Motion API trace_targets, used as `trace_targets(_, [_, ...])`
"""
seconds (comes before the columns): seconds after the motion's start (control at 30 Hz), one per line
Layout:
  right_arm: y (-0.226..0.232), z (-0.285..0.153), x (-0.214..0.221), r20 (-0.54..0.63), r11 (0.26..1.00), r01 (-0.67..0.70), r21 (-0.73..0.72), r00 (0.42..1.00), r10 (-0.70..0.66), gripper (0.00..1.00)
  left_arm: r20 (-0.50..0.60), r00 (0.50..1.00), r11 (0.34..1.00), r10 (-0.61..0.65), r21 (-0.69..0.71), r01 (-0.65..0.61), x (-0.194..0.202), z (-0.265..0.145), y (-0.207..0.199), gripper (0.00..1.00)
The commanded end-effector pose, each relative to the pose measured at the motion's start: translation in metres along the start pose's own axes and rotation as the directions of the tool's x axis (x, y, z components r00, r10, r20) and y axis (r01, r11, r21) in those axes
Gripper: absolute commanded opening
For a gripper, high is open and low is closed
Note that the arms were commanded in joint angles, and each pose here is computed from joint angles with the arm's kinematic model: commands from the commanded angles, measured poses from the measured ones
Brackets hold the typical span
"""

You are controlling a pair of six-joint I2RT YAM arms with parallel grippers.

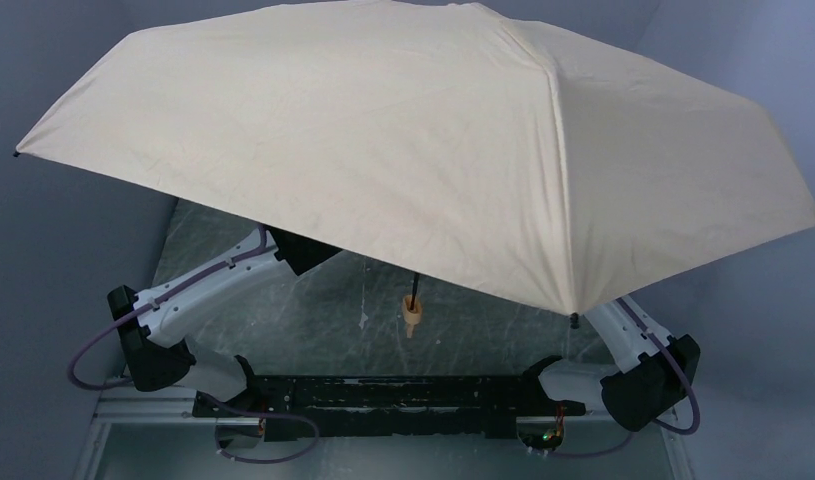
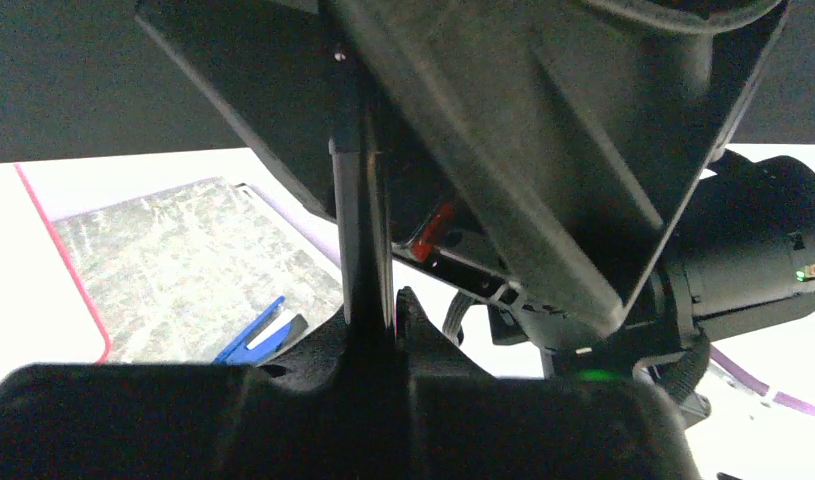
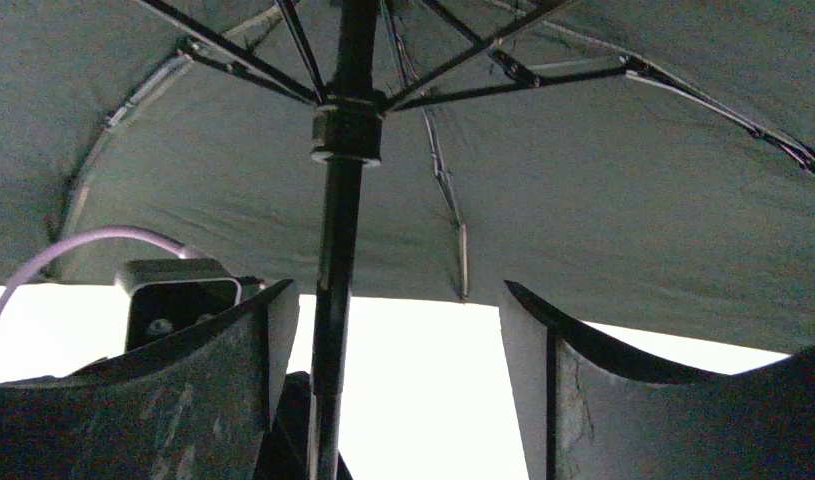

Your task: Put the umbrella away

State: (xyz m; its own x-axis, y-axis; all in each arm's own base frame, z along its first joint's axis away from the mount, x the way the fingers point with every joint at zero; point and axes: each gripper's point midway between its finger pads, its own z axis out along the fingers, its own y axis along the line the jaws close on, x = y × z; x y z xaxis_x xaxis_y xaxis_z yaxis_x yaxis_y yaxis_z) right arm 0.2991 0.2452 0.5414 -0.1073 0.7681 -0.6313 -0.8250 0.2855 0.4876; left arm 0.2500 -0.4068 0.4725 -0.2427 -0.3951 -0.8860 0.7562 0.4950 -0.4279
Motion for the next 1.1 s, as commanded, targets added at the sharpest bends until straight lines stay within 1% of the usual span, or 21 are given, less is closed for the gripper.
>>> trace_targets(0.0, [0.042,-0.002,-0.032,0.088,0.993,0.028,-0.115,0.996,-0.018,0.76,0.130,0.990,0.992,-0.051,0.124,0.035,-0.048,-0.017,-0.030,0.05])
trace_targets(0.13, [0.053,0.001,-0.044,0.116,0.990,0.027,-0.136,0.993,-0.011,0.77,0.114,0.991,0.989,-0.063,0.143,0.047,-0.042,-0.018,-0.032,0.05])
trace_targets(0.2, [0.053,0.002,-0.050,0.134,0.992,0.014,-0.125,0.991,0.003,0.79,0.110,0.991,0.985,-0.077,0.162,0.058,-0.041,-0.018,-0.034,0.05])
trace_targets(0.3, [0.050,0.004,-0.052,0.151,0.993,-0.020,-0.114,0.988,0.037,0.81,0.099,0.991,0.979,-0.094,0.191,0.074,-0.038,-0.019,-0.039,0.05])
trace_targets(0.43, [0.046,0.011,-0.050,0.147,0.990,-0.066,-0.127,0.986,0.084,0.81,0.086,0.990,0.969,-0.113,0.230,0.091,-0.037,-0.021,-0.047,0.05])
trace_targets(0.6, [0.044,0.017,-0.050,0.163,0.981,-0.113,-0.155,0.977,0.139,0.81,0.080,0.988,0.964,-0.129,0.244,0.105,-0.037,-0.025,-0.049,0.05])
trace_targets(0.83, [0.048,0.020,-0.055,0.188,0.974,-0.125,-0.189,0.969,0.161,0.72,0.076,0.988,0.962,-0.134,0.250,0.111,-0.036,-0.027,-0.050,0.05])
trace_targets(1.07, [0.051,0.018,-0.064,0.218,0.976,-0.109,-0.189,0.965,0.149,0.69,0.067,0.988,0.961,-0.138,0.251,0.117,-0.033,-0.027,-0.050,0.05])
